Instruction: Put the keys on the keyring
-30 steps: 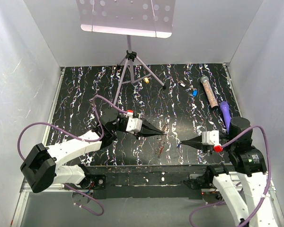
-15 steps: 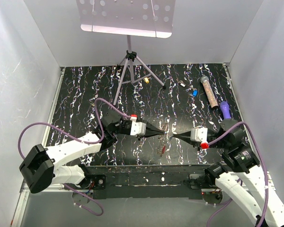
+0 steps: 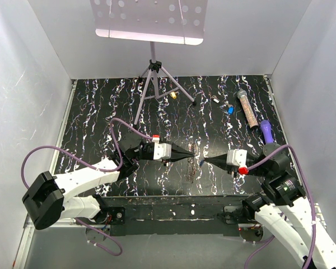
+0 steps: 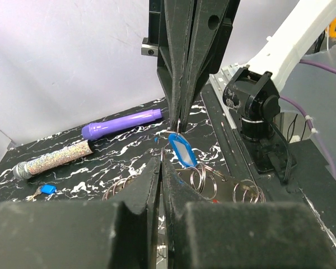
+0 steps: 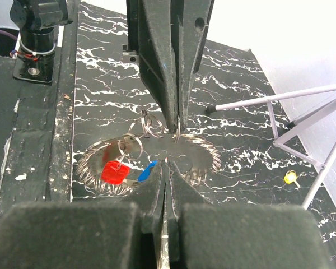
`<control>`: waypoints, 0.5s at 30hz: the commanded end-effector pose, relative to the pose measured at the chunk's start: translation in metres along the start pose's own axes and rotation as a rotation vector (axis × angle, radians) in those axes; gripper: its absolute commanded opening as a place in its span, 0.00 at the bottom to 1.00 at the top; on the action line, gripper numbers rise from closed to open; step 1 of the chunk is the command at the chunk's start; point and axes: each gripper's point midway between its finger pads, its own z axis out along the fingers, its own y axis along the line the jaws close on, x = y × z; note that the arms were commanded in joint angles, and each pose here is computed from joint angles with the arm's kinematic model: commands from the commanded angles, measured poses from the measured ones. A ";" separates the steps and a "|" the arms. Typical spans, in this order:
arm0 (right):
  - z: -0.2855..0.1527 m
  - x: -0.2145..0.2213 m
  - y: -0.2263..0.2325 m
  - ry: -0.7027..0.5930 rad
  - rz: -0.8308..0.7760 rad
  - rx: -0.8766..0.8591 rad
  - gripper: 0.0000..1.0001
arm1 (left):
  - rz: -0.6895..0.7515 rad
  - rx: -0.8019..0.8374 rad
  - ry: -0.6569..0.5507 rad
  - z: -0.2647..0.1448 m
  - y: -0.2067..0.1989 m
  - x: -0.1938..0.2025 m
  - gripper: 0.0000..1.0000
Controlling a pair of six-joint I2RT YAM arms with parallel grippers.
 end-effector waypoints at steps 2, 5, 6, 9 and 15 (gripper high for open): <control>0.001 -0.010 -0.007 -0.043 -0.020 0.037 0.01 | 0.030 -0.028 -0.075 0.001 0.005 -0.023 0.00; 0.001 -0.007 -0.004 -0.044 -0.007 0.031 0.01 | 0.030 -0.031 -0.076 0.001 0.006 -0.024 0.00; 0.001 -0.007 -0.005 -0.042 -0.008 0.037 0.01 | 0.026 -0.029 -0.077 0.000 0.004 -0.023 0.00; 0.001 -0.007 -0.008 -0.042 -0.012 0.051 0.01 | 0.022 -0.025 -0.086 0.001 0.004 -0.024 0.00; 0.000 -0.003 -0.010 -0.032 0.006 0.068 0.01 | 0.015 -0.016 -0.085 0.002 0.003 -0.022 0.00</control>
